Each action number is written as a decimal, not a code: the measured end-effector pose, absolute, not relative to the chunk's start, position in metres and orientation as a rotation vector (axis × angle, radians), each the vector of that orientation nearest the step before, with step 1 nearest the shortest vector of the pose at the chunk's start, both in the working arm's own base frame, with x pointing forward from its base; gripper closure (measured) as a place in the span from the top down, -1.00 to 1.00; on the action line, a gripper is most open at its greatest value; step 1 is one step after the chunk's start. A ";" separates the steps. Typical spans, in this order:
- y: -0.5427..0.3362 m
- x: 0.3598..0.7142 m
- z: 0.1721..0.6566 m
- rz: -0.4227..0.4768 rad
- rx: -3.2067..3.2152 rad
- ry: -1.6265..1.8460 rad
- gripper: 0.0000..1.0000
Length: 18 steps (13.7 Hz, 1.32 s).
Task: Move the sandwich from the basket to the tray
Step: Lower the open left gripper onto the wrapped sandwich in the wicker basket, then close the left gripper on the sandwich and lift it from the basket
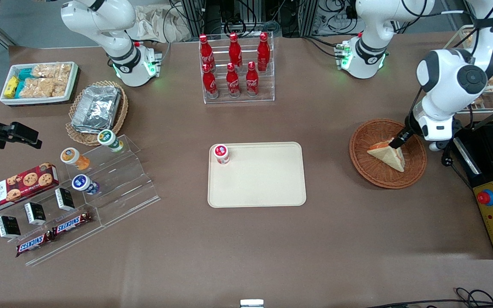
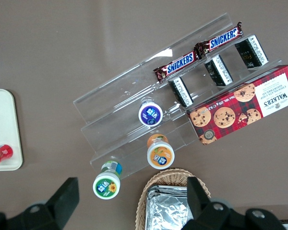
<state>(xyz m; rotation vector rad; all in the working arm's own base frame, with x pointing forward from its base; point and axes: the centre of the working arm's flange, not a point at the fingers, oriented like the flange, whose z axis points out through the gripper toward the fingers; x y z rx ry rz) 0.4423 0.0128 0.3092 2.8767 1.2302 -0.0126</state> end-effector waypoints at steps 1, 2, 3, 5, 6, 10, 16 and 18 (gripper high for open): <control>0.016 0.439 0.297 -0.007 2.873 1.243 1.00; 0.020 0.436 0.285 -0.004 2.869 1.257 1.00; 0.024 0.434 0.276 -0.005 2.867 1.269 1.00; 0.028 0.433 0.258 -0.012 2.871 1.281 1.00; 0.029 0.433 0.250 -0.012 2.876 1.280 1.00; 0.029 0.433 0.232 -0.031 2.889 1.281 0.46; 0.017 0.446 0.247 0.011 2.897 1.233 -0.20; 0.010 0.455 0.264 0.001 2.934 1.188 -0.32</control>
